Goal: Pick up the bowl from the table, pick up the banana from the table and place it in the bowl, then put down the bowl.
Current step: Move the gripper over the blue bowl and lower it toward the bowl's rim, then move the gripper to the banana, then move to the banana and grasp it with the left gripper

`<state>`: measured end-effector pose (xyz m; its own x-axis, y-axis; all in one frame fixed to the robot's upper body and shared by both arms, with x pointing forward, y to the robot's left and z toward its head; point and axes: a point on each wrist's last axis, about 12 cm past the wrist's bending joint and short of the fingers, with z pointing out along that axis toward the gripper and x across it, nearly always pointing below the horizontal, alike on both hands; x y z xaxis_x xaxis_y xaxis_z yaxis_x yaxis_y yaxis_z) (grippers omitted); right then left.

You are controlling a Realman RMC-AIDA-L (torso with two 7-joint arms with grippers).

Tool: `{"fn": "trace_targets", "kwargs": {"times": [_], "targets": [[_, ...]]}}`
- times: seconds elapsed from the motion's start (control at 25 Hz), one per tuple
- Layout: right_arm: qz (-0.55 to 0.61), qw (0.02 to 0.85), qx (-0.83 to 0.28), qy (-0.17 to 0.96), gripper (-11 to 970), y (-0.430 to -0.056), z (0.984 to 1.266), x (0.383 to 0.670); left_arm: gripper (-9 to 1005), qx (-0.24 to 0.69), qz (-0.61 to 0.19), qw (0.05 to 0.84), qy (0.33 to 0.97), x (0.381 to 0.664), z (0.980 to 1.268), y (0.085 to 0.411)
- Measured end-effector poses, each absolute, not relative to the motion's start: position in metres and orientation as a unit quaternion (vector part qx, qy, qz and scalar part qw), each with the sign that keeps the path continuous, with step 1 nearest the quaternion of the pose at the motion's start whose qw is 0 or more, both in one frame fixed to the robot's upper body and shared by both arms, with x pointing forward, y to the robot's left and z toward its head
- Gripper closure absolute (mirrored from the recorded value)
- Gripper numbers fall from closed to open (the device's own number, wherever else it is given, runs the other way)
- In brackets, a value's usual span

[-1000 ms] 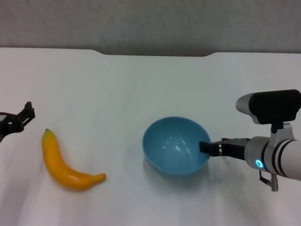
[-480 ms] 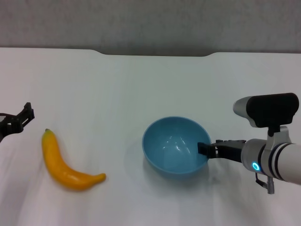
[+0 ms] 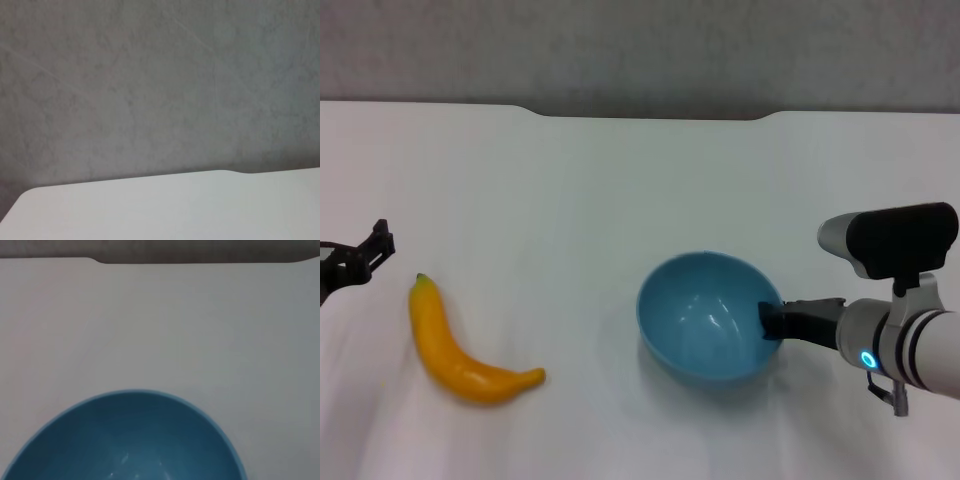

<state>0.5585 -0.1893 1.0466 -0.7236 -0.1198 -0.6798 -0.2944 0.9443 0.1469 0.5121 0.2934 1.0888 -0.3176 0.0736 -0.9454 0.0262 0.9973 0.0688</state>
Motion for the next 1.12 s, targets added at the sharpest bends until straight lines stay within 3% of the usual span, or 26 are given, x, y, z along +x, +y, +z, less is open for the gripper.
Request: {"fn": "trace_targets", "kwargs": {"times": [0.28,0.36,0.64,1.12], "targets": [[0.125,0.356,-0.105,0.920,811,-0.192,1.046,0.558,105,0.036,0.016,0.583,0.812,0.513,1.088,0.289],[0.127,0.361,-0.104,0.918,924,-0.192,1.048,0.558,104,0.035,0.015,0.582,0.812,0.513,1.088,0.289],[0.127,0.408,-0.101,0.898,925,-0.200,1.065,0.553,104,0.020,-0.006,0.585,0.810,0.512,1.091,0.287],[0.121,0.419,-0.108,0.893,925,-0.202,1.070,0.554,103,-0.019,-0.038,0.597,0.801,0.518,1.107,0.283]]}}
